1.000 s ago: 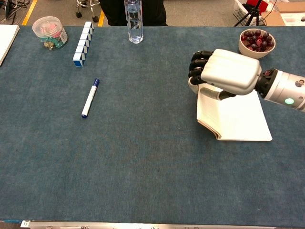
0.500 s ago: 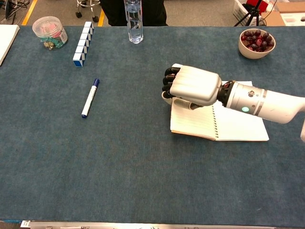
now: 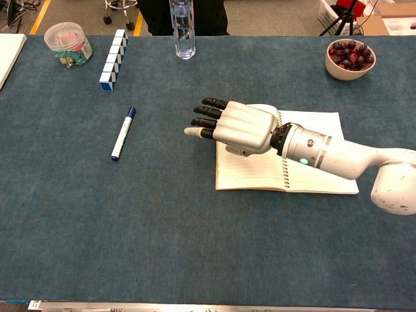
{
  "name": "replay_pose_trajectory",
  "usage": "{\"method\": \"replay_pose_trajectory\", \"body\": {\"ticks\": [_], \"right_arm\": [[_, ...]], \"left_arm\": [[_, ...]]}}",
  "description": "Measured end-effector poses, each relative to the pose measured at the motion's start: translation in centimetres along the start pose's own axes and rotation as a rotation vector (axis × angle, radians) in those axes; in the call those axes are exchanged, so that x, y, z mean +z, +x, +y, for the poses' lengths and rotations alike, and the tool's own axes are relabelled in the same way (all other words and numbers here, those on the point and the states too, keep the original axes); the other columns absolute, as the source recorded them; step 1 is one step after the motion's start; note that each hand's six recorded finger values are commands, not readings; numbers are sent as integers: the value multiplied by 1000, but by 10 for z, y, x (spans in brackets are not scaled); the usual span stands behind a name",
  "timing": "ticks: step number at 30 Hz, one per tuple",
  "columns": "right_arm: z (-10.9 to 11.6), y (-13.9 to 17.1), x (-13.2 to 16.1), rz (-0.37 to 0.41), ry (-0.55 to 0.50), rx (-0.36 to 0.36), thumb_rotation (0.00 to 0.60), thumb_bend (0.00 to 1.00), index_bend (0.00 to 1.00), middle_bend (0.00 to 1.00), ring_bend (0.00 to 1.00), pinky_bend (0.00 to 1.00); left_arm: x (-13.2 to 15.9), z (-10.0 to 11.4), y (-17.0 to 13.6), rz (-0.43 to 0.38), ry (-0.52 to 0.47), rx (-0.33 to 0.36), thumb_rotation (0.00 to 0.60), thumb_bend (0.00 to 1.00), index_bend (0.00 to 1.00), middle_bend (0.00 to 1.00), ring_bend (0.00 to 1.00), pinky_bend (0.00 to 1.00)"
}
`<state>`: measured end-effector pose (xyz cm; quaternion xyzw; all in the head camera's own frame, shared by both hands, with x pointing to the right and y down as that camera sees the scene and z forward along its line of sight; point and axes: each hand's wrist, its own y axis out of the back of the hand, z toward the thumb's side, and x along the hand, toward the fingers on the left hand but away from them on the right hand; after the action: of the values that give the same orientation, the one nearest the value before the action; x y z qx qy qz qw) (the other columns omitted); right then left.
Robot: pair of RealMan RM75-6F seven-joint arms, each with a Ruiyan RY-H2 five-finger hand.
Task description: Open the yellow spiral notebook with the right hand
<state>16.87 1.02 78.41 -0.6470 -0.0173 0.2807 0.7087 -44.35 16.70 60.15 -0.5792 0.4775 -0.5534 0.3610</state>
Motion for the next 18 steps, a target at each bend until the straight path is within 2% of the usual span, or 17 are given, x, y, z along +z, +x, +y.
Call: {"method": "replay_pose_trajectory", "body": {"ticks": [4, 11, 15, 18], "right_arm": [[4, 0, -1, -30, -14, -28, 600, 216, 0, 15, 0, 8], [22, 13, -20, -91, -66, -96, 600, 219, 0, 16, 0, 8], [32, 34, -37, -154, -86, -98, 600, 228, 7, 82, 0, 7], [37, 57, -52, -223, -95, -72, 600, 253, 70, 153, 6, 8]], "left_arm": [[-2, 1, -1, 7, 2, 3, 600, 486, 77, 124, 20, 58], [-1, 3, 3, -2, 4, 11, 600, 486, 77, 124, 21, 58], [1, 4, 8, -8, 10, 13, 600, 486, 77, 124, 21, 58], [2, 3, 12, -14, 12, 11, 600, 486, 77, 124, 21, 58]]}}
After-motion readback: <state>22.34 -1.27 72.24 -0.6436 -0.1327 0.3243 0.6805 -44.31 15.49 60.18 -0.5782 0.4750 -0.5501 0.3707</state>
